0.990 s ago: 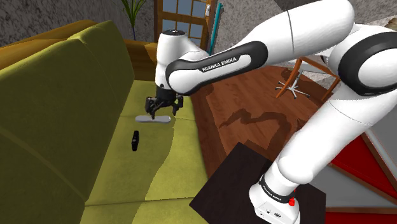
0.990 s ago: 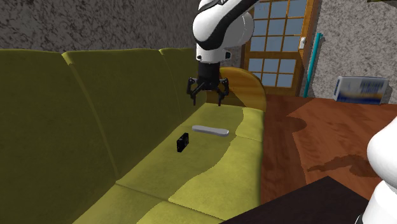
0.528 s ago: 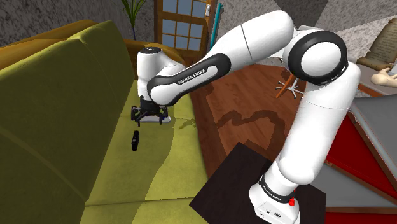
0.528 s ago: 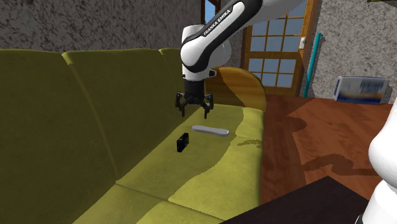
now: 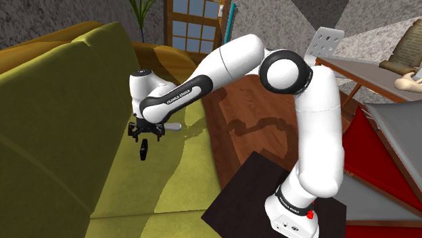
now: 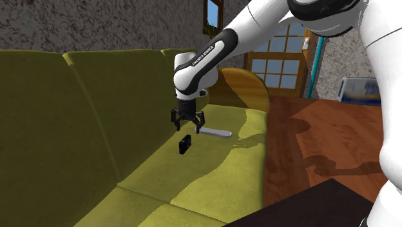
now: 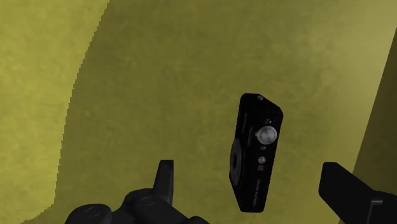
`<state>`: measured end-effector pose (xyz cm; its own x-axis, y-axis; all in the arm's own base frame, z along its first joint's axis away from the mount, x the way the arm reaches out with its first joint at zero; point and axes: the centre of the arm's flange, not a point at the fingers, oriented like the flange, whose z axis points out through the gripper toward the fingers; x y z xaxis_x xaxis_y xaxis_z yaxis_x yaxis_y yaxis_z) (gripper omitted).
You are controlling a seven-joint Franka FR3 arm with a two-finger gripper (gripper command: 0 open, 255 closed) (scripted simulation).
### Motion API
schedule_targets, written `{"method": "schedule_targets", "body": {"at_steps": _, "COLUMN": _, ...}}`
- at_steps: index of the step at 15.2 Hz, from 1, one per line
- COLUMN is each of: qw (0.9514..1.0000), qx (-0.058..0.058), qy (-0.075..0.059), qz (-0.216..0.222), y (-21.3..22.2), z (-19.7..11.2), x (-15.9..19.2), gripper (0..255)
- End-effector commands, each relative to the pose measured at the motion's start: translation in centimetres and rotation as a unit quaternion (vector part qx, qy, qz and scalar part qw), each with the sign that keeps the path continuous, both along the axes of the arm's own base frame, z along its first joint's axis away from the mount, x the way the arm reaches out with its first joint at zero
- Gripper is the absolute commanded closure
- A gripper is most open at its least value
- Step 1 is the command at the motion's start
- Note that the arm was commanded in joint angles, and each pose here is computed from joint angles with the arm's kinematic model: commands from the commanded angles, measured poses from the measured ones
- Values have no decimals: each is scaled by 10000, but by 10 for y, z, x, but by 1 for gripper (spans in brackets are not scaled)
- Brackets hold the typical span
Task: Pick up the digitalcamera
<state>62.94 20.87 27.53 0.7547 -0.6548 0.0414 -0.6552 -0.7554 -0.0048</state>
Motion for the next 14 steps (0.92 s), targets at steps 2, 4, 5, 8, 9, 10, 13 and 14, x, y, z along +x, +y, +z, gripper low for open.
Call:
{"method": "schedule_targets", "body": {"at_steps": 2, "qw": 9996, "qx": 8, "qy": 69, "qz": -291, "y": 3, "z": -32, "x": 26, "gripper": 0}}
{"method": "schedule_targets", "body": {"at_steps": 4, "qw": 9992, "qx": 12, "qy": 90, "qz": -381, "y": 5, "z": -47, "x": 35, "gripper": 0}}
{"method": "schedule_targets", "body": {"at_steps": 5, "qw": 9992, "qx": 12, "qy": 90, "qz": -381, "y": 5, "z": -52, "x": 35, "gripper": 0}}
{"method": "schedule_targets", "body": {"at_steps": 8, "qw": 9992, "qx": 12, "qy": 90, "qz": -381, "y": 5, "z": -68, "x": 35, "gripper": 0}}
{"method": "schedule_targets", "body": {"at_steps": 9, "qw": 9992, "qx": 12, "qy": 90, "qz": -381, "y": 5, "z": -73, "x": 35, "gripper": 0}}
{"method": "schedule_targets", "body": {"at_steps": 10, "qw": 9992, "qx": 12, "qy": 90, "qz": -381, "y": 5, "z": -79, "x": 35, "gripper": 0}}
{"method": "schedule_targets", "body": {"at_steps": 13, "qw": 9992, "qx": 12, "qy": 90, "qz": -381, "y": 5, "z": -82, "x": 35, "gripper": 0}}
{"method": "schedule_targets", "body": {"at_steps": 14, "qw": 9992, "qx": 12, "qy": 90, "qz": -381, "y": 5, "z": -82, "x": 35, "gripper": 255}}
